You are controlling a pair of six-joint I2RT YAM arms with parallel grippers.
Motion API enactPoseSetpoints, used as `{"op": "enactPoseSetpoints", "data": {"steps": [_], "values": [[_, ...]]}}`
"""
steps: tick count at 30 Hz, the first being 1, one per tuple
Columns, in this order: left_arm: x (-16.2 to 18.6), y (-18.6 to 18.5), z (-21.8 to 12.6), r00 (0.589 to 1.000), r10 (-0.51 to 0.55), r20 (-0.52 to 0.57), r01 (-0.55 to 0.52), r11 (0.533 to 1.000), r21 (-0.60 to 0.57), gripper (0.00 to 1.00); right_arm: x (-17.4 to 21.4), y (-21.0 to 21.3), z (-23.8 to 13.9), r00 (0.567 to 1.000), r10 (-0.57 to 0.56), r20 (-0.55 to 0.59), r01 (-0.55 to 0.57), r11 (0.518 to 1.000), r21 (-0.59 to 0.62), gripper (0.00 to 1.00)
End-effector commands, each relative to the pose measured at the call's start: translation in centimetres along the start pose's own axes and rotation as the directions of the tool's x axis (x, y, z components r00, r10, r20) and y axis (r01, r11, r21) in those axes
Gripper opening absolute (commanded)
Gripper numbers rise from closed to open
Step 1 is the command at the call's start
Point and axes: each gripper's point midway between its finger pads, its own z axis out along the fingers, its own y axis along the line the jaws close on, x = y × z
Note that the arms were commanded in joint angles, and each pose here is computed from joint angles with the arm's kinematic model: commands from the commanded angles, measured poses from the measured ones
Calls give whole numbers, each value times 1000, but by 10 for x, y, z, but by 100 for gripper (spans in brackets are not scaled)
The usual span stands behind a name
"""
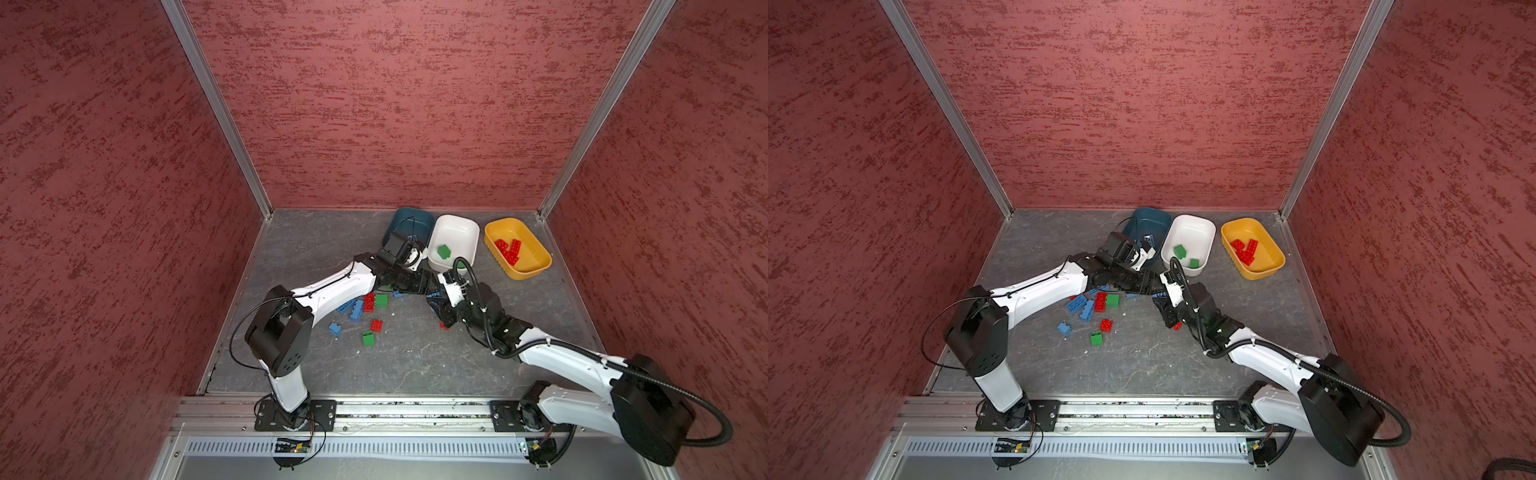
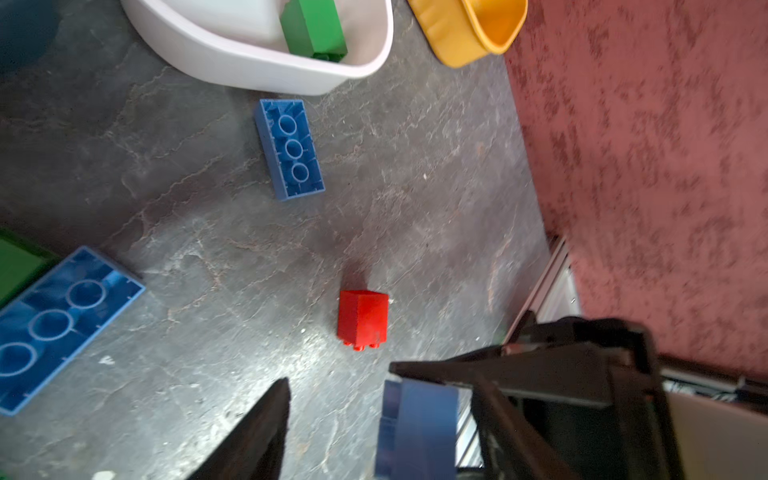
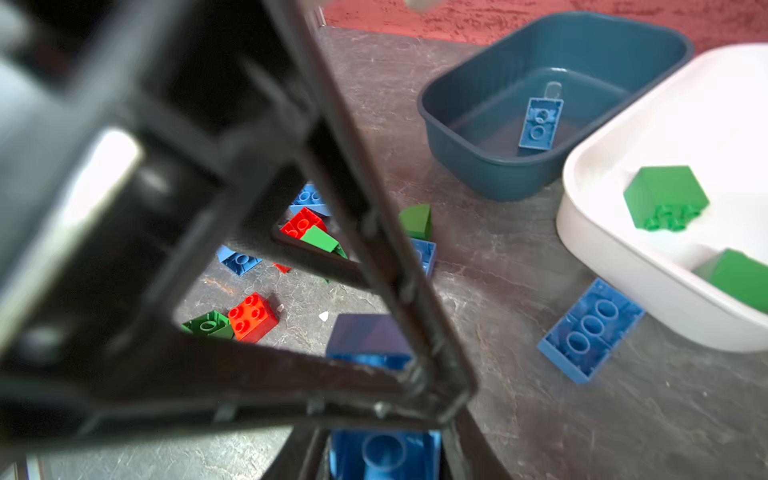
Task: Sort the legos into containers by color
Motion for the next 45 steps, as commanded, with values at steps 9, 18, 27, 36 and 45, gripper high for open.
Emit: {"op": "enactPoseSetpoints", "data": {"steps": [9, 18, 27, 36, 45], "values": [[15, -14, -9, 998, 26, -60, -21, 996, 88, 26, -33, 26, 2, 976, -142, 165, 163, 980, -118, 27], [-8, 9, -19, 998, 64, 29, -62, 995, -74, 0, -22, 13, 16, 990, -102, 98, 109, 992, -63, 62], [-69, 63, -38, 975, 61, 216, 21, 934, -358, 0, -5, -37, 6, 985, 148, 94, -164, 966, 200, 99], [-143, 103, -57, 915, 149, 374, 78, 846, -528, 0, 74, -49, -7, 946, 280, -164, -221, 926, 308, 99], [-187, 140, -37, 908, 132, 398, 133, 810, -571, 0, 105, -42, -4, 901, 333, -279, -249, 922, 298, 97]]}}
